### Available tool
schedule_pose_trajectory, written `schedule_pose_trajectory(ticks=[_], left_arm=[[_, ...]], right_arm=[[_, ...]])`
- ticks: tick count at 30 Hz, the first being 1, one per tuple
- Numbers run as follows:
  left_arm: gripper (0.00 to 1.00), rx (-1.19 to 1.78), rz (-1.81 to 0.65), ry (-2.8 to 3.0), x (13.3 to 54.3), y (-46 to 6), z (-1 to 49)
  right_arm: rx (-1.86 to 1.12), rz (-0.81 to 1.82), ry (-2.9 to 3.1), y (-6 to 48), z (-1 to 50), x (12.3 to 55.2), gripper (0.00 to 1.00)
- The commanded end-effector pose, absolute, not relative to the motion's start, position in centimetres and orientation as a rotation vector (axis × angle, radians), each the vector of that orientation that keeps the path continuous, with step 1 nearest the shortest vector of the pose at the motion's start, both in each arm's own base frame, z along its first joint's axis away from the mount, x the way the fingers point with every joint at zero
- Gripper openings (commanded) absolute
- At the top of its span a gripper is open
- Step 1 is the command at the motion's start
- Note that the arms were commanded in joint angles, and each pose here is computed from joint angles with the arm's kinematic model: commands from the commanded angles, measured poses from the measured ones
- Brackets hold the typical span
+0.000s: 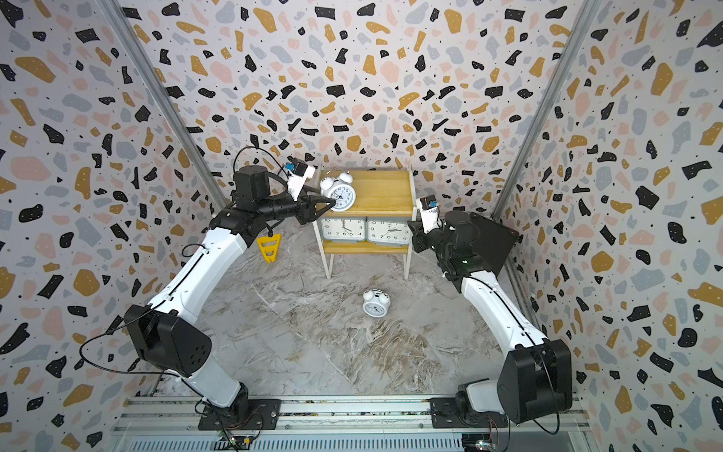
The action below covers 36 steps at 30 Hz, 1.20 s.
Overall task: Place the alarm clocks on the shelf by style
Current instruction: Place the alarm on the shelf.
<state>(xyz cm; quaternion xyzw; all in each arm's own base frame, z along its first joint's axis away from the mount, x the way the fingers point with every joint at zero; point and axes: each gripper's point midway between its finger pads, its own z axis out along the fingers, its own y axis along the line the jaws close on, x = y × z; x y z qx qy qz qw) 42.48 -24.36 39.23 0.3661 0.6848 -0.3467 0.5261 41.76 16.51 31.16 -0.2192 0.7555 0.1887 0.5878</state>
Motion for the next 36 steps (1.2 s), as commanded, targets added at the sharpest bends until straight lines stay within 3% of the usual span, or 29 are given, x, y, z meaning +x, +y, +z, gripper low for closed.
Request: schedule_pose_trajectory(ticks=[1,26,36], left_arm=[[0.26,0.912,-0.803,1.521,42.3,-24.5,42.3],[0.34,0.912,-0.781,1.561,44.1,-24.7,41.1],[0.71,0.932,-0.738,1.563,44.0,-24.5,41.0]], right_arm=[[-0.525,0.499,1.705,17.5,33.4,41.7,0.11],[-0.540,0.486,1.718,17.5,33.4,41.6,0.12],[-0.540,0.491,1.724,17.5,33.1,41.6,0.13]])
